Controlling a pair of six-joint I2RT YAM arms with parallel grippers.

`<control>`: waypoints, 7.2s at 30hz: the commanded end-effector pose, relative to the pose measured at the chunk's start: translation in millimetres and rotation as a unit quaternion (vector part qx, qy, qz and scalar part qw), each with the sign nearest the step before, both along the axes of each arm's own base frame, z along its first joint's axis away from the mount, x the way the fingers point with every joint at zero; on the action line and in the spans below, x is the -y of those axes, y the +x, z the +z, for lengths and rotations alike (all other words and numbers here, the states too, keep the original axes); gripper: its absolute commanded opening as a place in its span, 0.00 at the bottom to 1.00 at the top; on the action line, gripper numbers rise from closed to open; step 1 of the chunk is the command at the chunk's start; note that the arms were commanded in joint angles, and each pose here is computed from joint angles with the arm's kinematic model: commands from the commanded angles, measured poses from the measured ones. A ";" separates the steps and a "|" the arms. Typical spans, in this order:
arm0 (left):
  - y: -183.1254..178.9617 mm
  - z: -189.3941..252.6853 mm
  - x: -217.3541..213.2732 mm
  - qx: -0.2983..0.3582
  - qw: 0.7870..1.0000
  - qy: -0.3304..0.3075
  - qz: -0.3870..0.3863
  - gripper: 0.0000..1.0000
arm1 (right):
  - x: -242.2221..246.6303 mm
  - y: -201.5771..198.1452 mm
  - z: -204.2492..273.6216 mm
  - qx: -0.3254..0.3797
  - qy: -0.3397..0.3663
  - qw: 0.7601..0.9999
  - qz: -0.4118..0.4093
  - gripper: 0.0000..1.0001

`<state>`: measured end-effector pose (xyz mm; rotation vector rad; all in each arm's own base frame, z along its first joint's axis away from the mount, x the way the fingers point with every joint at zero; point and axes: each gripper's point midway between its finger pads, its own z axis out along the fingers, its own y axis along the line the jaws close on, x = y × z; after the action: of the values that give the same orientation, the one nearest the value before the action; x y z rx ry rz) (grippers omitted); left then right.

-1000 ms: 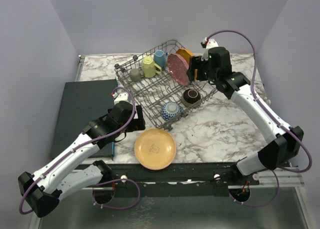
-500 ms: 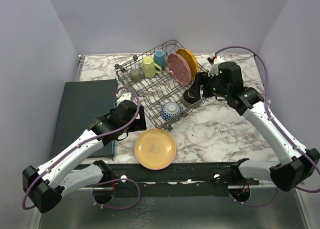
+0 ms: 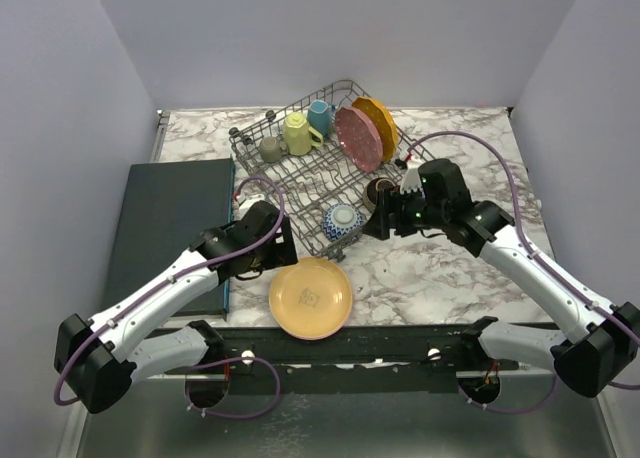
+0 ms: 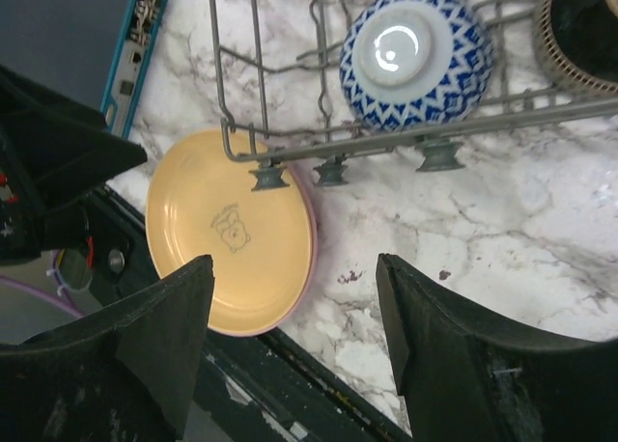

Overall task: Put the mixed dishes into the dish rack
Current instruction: Pick up the plate from the corner of the board.

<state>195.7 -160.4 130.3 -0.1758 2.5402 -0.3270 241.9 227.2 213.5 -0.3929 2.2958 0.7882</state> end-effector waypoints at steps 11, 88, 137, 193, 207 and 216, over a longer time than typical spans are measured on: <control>-32.5 -47.4 -4.9 -0.121 0.990 0.001 0.071 0.79 | -25.2 -40.8 -39.4 -0.049 0.021 0.997 0.056 0.72; -76.6 -50.4 18.7 -0.203 0.977 -0.057 -0.010 0.00 | -13.9 -65.8 -73.9 -0.095 0.034 0.994 0.035 0.71; -102.3 -1.4 40.9 -0.169 0.969 -0.158 -0.085 0.00 | -16.2 -113.2 -87.9 -0.167 0.112 0.978 0.064 0.76; -77.5 9.4 31.1 -0.088 0.984 -0.140 -0.068 0.00 | -45.9 -126.4 -33.8 -0.189 0.260 0.940 0.117 0.44; -69.0 15.8 30.2 -0.069 0.987 -0.133 -0.063 0.20 | -44.1 -114.4 -32.2 -0.168 0.239 0.952 0.094 0.01; -55.3 27.3 29.0 -0.038 0.990 -0.120 -0.059 0.54 | -35.0 -94.2 -34.8 -0.137 0.182 0.972 0.051 0.01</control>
<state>125.0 -191.2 143.3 -0.1420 2.6636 -0.7259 135.1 264.5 169.1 -0.2267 2.3475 1.4602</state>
